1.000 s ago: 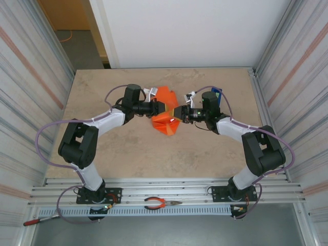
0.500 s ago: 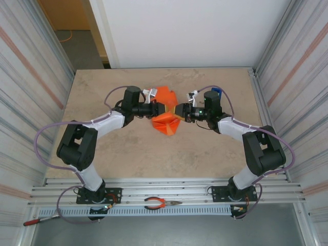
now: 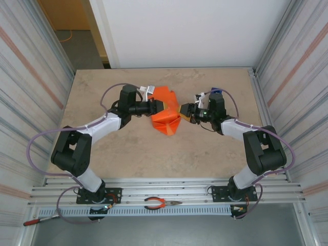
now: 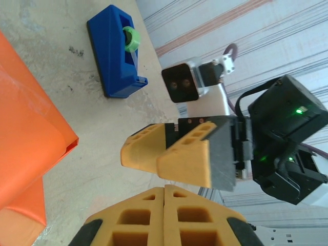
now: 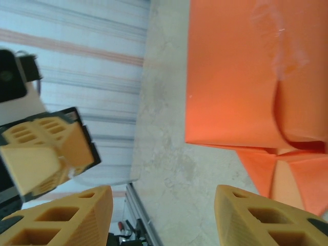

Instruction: Wrap the gift box in paper

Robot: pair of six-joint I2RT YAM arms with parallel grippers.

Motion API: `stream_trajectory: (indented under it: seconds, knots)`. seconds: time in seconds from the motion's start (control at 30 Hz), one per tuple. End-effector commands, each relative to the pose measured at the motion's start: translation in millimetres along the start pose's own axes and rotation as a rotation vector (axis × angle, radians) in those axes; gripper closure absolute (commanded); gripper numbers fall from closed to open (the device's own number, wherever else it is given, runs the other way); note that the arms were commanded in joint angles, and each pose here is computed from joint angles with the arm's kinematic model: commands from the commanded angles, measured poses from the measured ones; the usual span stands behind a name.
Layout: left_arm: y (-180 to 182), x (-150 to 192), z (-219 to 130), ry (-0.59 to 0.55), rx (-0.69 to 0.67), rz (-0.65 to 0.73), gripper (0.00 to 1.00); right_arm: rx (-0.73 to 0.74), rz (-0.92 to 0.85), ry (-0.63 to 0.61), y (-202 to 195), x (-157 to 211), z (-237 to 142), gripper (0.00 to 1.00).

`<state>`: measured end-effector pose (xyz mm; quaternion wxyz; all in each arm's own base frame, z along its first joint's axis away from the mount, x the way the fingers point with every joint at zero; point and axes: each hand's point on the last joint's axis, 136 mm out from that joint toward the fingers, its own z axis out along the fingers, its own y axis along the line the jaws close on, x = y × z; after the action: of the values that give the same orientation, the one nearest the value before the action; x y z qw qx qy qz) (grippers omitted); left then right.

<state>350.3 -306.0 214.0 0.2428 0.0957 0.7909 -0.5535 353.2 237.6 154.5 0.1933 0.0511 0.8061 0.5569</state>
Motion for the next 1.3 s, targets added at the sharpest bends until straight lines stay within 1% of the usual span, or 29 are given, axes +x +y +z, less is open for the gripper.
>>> stream_trajectory:
  seconds: [0.0,0.1,0.23,0.33,0.43,0.73,1.27]
  knots:
    - [-17,-12,-13,-0.041,-0.014,0.090,1.00,0.108,0.092,-0.029,-30,2,-8,0.48]
    - [-13,-18,-23,-0.060,-0.065,0.124,1.00,0.234,0.145,-0.011,-57,15,-11,0.54]
    - [-9,-26,-35,-0.081,-0.122,0.163,1.00,0.404,0.157,0.041,-83,40,-7,0.58]
    - [-7,-30,-42,-0.092,-0.156,0.187,1.00,0.483,0.149,0.064,-94,53,-1,0.60]
    - [-6,-31,-46,-0.098,-0.172,0.197,1.00,0.528,0.137,0.090,-99,63,8,0.62]
    - [-6,-28,-47,-0.099,-0.170,0.199,1.00,0.553,0.104,0.137,-97,75,35,0.65]
    - [-5,-25,-47,-0.100,-0.160,0.196,1.00,0.562,0.098,0.163,-101,76,52,0.67]
